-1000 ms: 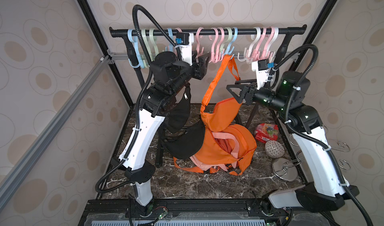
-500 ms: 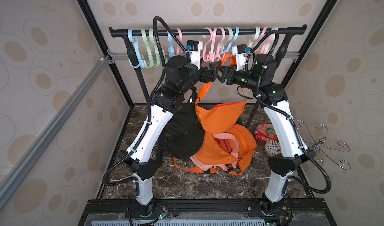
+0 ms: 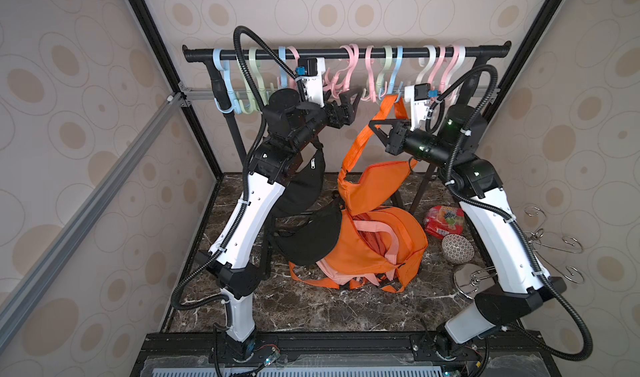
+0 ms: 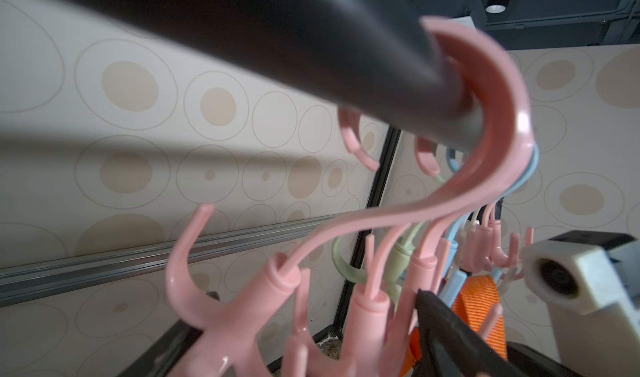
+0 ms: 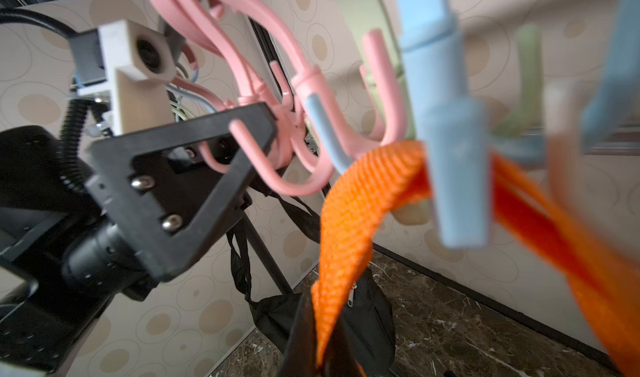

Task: Hang the bag on a hook
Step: Adjust the hook on the clothesline.

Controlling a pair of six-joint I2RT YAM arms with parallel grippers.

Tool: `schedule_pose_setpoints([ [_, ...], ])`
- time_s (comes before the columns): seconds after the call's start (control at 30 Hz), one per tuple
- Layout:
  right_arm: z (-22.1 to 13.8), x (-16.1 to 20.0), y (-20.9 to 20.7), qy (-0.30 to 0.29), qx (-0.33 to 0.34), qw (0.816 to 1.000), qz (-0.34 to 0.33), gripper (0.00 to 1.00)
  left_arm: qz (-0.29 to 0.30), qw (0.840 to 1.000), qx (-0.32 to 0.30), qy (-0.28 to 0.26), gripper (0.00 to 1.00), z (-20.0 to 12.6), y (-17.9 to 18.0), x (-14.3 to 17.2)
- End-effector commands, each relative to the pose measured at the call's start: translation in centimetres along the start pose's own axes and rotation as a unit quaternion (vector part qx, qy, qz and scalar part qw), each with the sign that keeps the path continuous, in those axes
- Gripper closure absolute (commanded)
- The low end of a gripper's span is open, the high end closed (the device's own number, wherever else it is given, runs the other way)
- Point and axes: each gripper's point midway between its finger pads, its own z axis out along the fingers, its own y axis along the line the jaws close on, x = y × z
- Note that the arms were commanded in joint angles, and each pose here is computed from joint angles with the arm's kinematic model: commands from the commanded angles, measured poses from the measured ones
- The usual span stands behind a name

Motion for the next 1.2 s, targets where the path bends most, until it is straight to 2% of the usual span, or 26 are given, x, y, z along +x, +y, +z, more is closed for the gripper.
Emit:
schedule_pose_setpoints([
  [0.0, -3.3, -2.1, 1.6, -0.042, 0.017, 0.998, -0.045, 1.0, -0.009, 0.999, 0.001, -0.036, 0.16, 0.3, 0.6, -1.7],
  [0.13, -5.7, -2.8, 2.6, -0.047, 0.032, 0.996, -0.073, 1.0, -0.013, 0.999, -0.007, -0.043, 0.22, 0.4, 1.3, -2.1],
  [0.37, -6.1, -2.5, 3.2, -0.012, 0.03, 0.995, -0.093, 1.0, -0.013, 0.999, -0.009, -0.043, 0.2, -0.1, 1.4, -2.4],
  [0.57, -4.5, -0.1, 1.0, 0.026, 0.051, 0.995, -0.082, 1.0, 0.001, 0.999, -0.026, -0.045, 0.12, -1.5, 1.6, -2.7],
  [0.83, -3.5, 1.3, -3.8, 0.041, 0.14, 0.986, -0.077, 0.97, 0.022, 0.996, -0.064, -0.052, 0.1, -3.6, 2.5, -3.6],
  [0.87, -3.4, 1.3, -4.1, 0.043, 0.142, 0.986, -0.076, 0.95, 0.023, 0.996, -0.067, -0.054, 0.1, -3.8, 2.6, -3.7],
  [1.0, -3.1, 1.6, -4.1, 0.049, 0.136, 0.987, -0.068, 0.55, 0.03, 0.996, -0.065, -0.06, 0.08, -4.8, 2.3, -4.0],
  [1.03, -3.1, 1.5, -3.9, 0.049, 0.133, 0.988, -0.066, 0.49, 0.033, 0.996, -0.06, -0.057, 0.06, -4.9, 2.1, -4.0],
  [1.17, -3.8, 1.6, -2.9, 0.05, 0.117, 0.99, -0.061, 0.45, 0.039, 0.997, -0.054, -0.037, 0.0, -5.3, 1.9, -2.9],
])
